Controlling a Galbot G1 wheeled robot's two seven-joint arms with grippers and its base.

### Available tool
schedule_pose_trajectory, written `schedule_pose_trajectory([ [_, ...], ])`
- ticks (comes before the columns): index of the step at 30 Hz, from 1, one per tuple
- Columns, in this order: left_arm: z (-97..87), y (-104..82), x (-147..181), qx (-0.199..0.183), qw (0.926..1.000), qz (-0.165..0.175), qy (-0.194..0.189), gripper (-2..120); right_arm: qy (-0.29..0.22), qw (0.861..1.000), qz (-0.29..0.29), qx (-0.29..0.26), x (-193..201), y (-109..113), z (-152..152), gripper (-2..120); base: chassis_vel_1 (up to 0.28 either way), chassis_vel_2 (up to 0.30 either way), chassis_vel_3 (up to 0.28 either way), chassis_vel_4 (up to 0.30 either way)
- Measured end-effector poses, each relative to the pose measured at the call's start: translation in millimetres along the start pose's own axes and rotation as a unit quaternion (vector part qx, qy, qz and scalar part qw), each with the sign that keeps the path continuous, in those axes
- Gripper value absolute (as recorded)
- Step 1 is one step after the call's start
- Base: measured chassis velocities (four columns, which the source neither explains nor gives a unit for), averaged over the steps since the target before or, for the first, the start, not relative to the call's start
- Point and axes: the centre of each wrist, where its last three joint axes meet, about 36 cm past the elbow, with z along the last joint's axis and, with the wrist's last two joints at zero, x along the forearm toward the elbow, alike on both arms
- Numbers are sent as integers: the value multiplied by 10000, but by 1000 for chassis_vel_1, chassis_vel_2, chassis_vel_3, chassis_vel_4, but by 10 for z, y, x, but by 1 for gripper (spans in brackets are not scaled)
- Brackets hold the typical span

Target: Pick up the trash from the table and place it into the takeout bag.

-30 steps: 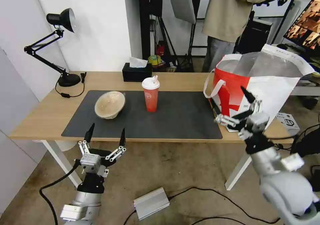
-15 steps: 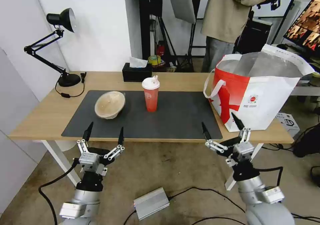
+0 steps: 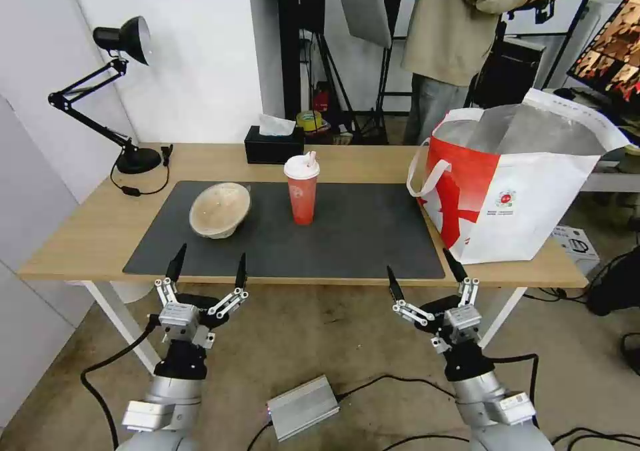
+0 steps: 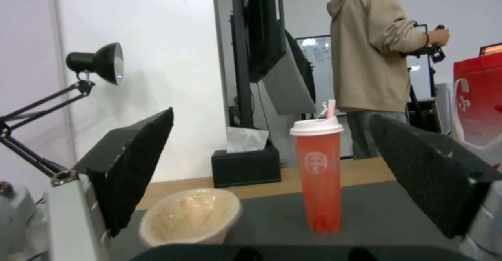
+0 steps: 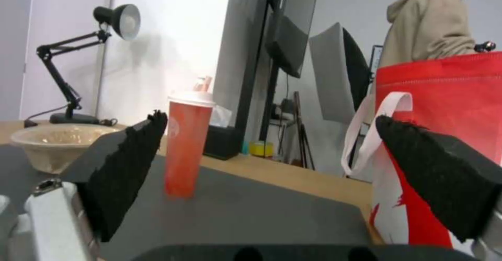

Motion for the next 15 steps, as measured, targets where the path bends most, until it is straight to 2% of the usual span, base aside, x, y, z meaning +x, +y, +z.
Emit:
schedule_pose_trajectory([
  [15,107,-17,-18,-37,9999,86,92,100,-23,9999,78,84,-45,-108,20,100,0,0,0,0],
])
